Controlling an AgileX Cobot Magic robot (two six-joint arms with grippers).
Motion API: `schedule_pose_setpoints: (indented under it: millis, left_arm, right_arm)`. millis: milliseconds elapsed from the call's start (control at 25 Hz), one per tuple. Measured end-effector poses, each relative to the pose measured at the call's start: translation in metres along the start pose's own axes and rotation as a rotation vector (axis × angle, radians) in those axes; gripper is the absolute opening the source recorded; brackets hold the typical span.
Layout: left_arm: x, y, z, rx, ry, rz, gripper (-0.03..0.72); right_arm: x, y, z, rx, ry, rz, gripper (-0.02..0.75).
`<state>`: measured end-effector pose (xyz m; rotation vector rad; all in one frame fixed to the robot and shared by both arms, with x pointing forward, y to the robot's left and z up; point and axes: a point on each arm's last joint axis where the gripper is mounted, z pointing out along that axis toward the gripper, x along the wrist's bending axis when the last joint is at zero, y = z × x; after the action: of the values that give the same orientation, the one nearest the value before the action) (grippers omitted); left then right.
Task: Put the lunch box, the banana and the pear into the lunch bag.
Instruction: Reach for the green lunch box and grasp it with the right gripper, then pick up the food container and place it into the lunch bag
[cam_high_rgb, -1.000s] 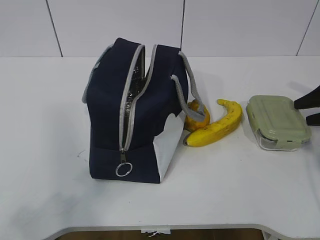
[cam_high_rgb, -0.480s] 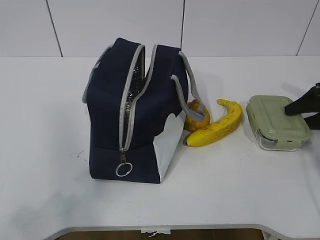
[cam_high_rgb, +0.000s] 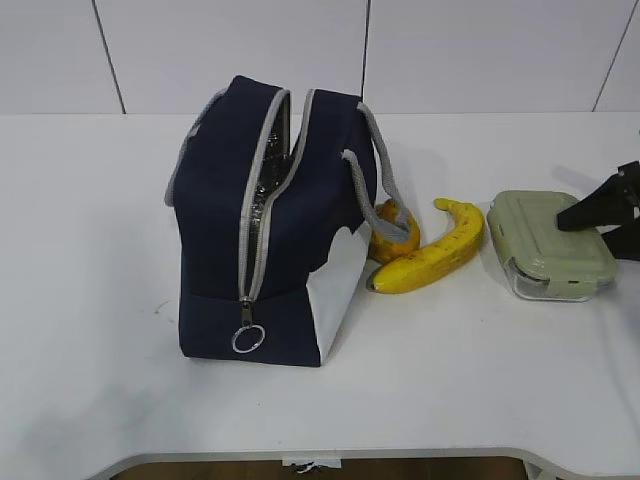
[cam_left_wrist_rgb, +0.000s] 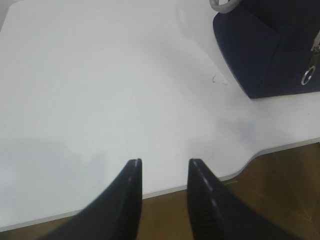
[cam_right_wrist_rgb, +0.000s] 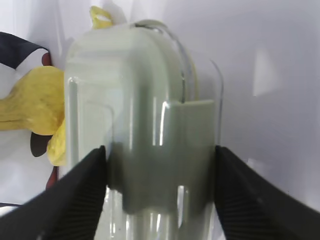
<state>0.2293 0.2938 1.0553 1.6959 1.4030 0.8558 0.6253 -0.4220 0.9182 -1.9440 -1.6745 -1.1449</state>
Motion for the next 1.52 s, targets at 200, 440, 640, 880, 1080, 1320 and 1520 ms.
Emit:
schedule_pose_setpoints:
  millis: [200,440,640,880,1080,1320,1520]
  left_arm:
    - [0.000,0.000,0.000,0.000,0.000,0.000,0.240]
    - [0.000,0.000,0.000,0.000,0.000,0.000,0.239]
    - [0.000,0.000,0.000,0.000,0.000,0.000,0.239]
    - [0.000,0.000,0.000,0.000,0.000,0.000,0.239]
    - [0.000,0.000,0.000,0.000,0.000,0.000,0.239]
    - [0.000,0.000,0.000,0.000,0.000,0.000,0.239]
    - [0.000,0.000,0.000,0.000,0.000,0.000,0.240]
  right_arm:
    - [0.002,0.000,0.000,0.002,0.017,0.033,0.403]
    - [0.005,0.000,-0.002,0.005,0.014,0.049,0.387]
    - [0.009,0.001,-0.007,-0.001,-0.011,0.033,0.387]
    - [0.009,0.002,-0.007,-0.009,-0.012,0.076,0.382]
    - [0.009,0.003,-0.008,-0.019,-0.015,0.106,0.376]
    - [0.012,0.004,-0.009,-0.037,-0.016,0.194,0.375]
    - [0.030,0.007,-0.024,-0.070,-0.028,0.177,0.375]
